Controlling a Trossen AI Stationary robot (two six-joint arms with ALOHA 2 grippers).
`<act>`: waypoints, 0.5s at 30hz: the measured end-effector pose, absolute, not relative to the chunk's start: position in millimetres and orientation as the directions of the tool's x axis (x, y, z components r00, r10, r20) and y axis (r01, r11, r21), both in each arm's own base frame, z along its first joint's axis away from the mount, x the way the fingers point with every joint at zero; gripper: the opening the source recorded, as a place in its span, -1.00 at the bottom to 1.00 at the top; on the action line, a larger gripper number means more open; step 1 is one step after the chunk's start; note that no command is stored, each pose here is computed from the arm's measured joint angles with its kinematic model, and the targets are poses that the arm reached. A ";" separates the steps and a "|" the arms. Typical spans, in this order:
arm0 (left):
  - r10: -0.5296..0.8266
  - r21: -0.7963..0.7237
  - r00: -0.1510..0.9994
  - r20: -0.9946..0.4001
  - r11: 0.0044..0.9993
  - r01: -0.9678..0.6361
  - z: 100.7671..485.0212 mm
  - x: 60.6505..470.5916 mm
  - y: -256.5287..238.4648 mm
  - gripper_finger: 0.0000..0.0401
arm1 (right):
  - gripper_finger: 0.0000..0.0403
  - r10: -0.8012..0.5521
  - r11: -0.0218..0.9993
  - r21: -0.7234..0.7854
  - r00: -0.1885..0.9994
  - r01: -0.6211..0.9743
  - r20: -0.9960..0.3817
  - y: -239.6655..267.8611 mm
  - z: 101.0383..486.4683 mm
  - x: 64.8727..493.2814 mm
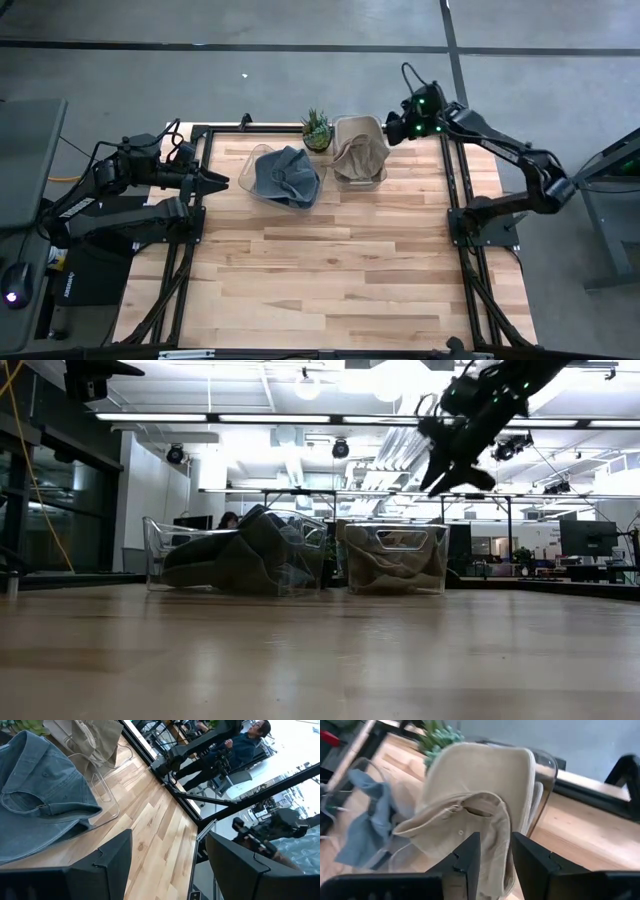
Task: Pick & Place hat
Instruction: Return to Home Position
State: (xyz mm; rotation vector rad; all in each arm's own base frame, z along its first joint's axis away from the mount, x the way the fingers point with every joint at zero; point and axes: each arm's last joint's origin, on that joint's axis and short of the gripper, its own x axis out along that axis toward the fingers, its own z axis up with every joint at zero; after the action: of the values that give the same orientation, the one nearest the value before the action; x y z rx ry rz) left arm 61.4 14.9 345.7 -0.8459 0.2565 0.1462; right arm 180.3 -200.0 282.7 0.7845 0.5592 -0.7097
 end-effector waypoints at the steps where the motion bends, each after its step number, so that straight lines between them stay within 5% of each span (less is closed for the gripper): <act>1: 0.026 -0.720 0.959 -0.281 0.656 -0.229 345.7 61.4 14.9 0.16 | -0.50 -0.364 0.514 0.435 0.647 0.739 -0.670 -196.7 287.3 178.4; 15: 0.050 -0.715 0.938 -0.342 0.634 -0.295 339.8 59.3 15.0 0.15 | -0.97 -0.389 0.639 0.384 0.711 0.666 -0.586 -124.1 335.1 156.0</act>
State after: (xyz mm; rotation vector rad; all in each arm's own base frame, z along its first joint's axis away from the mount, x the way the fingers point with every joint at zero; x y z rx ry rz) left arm 59.3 15.0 339.8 -0.8648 0.3040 0.2006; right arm 156.0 -124.1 335.1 0.6245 0.4832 -0.6297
